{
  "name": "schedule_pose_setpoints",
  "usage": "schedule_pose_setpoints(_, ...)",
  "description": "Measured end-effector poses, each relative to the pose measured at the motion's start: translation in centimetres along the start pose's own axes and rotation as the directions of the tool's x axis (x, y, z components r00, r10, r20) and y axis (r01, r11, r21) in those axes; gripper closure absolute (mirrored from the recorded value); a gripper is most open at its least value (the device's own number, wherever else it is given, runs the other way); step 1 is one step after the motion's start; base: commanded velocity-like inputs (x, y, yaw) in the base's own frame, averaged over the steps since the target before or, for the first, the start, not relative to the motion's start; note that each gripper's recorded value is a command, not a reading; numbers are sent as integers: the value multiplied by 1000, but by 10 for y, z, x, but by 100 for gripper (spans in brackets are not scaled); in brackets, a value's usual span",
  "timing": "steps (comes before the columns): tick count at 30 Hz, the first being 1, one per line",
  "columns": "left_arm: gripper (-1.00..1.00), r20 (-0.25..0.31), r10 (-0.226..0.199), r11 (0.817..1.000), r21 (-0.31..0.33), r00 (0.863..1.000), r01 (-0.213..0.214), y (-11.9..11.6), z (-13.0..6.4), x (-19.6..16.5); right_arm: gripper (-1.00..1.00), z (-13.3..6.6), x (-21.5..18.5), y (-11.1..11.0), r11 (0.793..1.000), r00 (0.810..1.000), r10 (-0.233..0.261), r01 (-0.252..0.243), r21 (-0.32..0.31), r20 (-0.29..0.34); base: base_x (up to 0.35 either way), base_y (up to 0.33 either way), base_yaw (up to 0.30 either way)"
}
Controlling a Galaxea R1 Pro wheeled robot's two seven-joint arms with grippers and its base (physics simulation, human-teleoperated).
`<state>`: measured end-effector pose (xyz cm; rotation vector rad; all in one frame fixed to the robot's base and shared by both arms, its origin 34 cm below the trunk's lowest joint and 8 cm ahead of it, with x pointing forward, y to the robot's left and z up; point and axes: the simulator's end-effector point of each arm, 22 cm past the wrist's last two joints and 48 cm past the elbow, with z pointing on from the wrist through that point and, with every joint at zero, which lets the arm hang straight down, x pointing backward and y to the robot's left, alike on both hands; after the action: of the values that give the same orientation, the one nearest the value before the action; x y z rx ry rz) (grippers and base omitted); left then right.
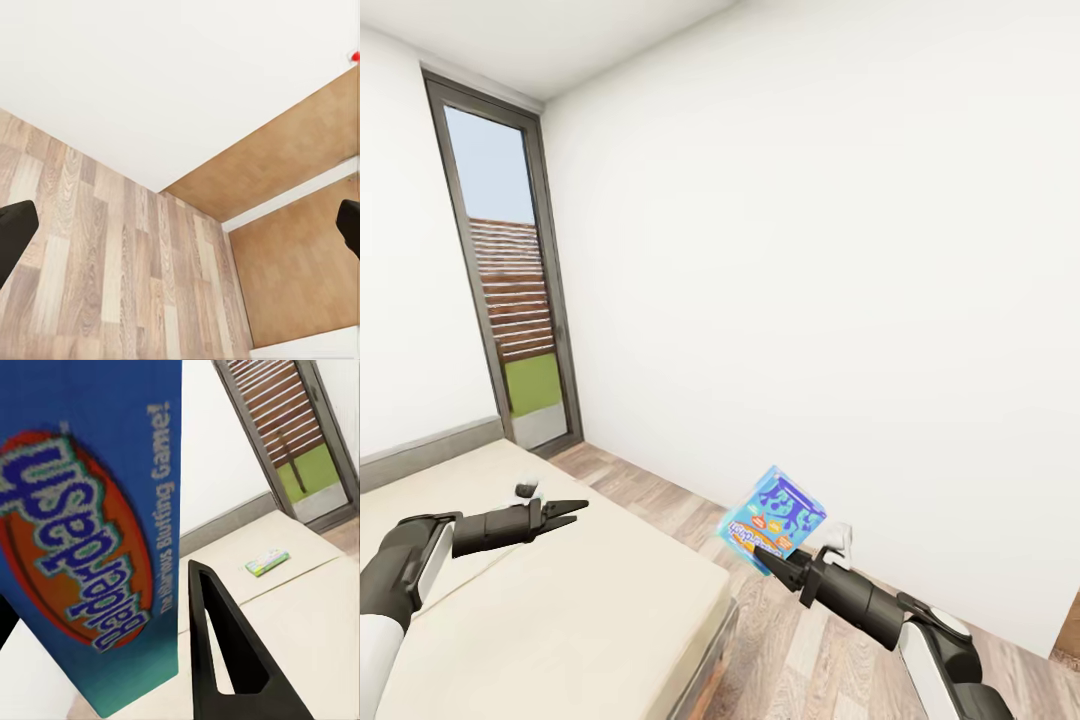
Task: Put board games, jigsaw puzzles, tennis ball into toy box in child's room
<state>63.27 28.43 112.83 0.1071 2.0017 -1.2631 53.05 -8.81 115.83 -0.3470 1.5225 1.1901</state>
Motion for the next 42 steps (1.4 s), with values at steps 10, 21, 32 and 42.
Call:
schedule_pose_setpoints(10, -100, -3, -4, 1000, -2, 1000, 4, 2, 1, 1, 100, -1, 1, -4, 1000, 1000, 9, -9, 10, 2, 0, 0, -235)
schedule_pose_setpoints(21, -100, -5, -8, 1000, -2, 1000, 8, 4, 2, 2, 100, -1, 8, -11, 999, 1000, 27, -27, 19, -7, 0, 0, -236)
schedule_pose_setpoints(32, -100, -7, -12, 1000, 0, 1000, 12, 6, 3, 4, 100, -2, 12, -15, 999, 999, 38, -37, 26, -12, 0, 0, -236)
schedule_pose_setpoints(42, -100, -9, -16, 1000, 2, 1000, 16, 7, 4, 5, 100, -2, 13, -17, 999, 999, 44, -43, 29, -14, -4, 0, -236)
